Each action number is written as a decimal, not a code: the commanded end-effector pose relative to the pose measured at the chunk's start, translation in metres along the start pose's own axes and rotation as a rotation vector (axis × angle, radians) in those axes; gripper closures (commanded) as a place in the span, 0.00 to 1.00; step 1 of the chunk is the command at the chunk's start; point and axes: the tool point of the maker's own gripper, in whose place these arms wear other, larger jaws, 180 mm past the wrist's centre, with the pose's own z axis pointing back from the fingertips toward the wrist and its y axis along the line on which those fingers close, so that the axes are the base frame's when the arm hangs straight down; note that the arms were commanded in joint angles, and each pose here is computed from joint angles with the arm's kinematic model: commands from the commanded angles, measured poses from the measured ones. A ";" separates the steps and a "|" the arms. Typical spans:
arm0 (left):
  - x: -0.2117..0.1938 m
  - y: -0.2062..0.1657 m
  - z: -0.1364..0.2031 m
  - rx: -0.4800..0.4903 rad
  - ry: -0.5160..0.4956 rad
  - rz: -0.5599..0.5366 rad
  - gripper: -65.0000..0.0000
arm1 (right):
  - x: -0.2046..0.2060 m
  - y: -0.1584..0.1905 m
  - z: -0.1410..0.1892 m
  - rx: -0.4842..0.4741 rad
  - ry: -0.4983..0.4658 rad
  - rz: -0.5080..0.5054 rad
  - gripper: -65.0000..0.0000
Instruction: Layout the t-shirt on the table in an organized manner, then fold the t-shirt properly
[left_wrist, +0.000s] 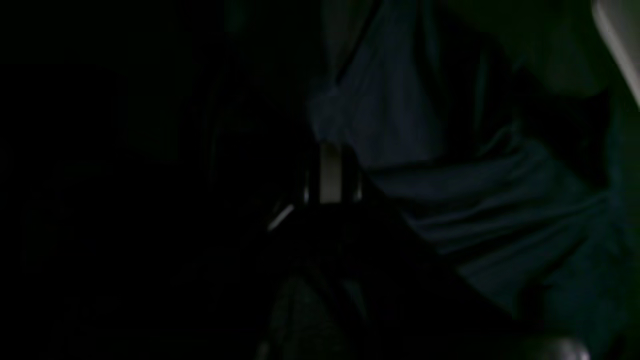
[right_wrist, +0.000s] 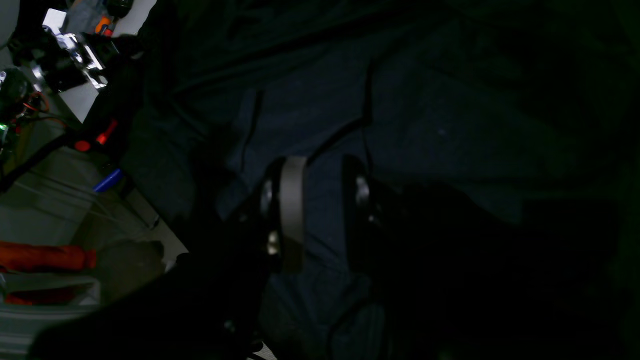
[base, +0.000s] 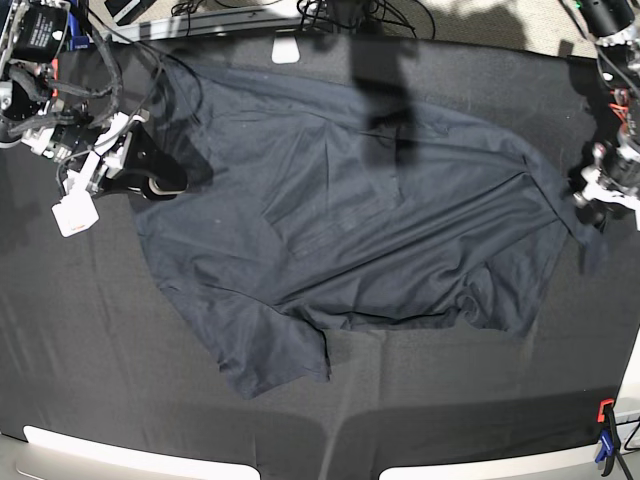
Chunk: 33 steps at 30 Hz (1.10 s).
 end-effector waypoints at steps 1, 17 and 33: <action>0.026 -0.004 0.005 -0.023 -0.056 -0.019 1.00 | 0.012 0.003 0.003 0.013 -0.037 0.027 0.81; 0.069 -0.054 0.005 -0.061 -0.249 -0.125 1.00 | 0.010 0.001 0.003 0.001 -0.026 0.031 0.81; 0.058 -0.102 -0.025 -0.141 -0.138 -0.345 0.58 | 0.005 -0.006 0.003 -0.041 0.007 0.046 0.81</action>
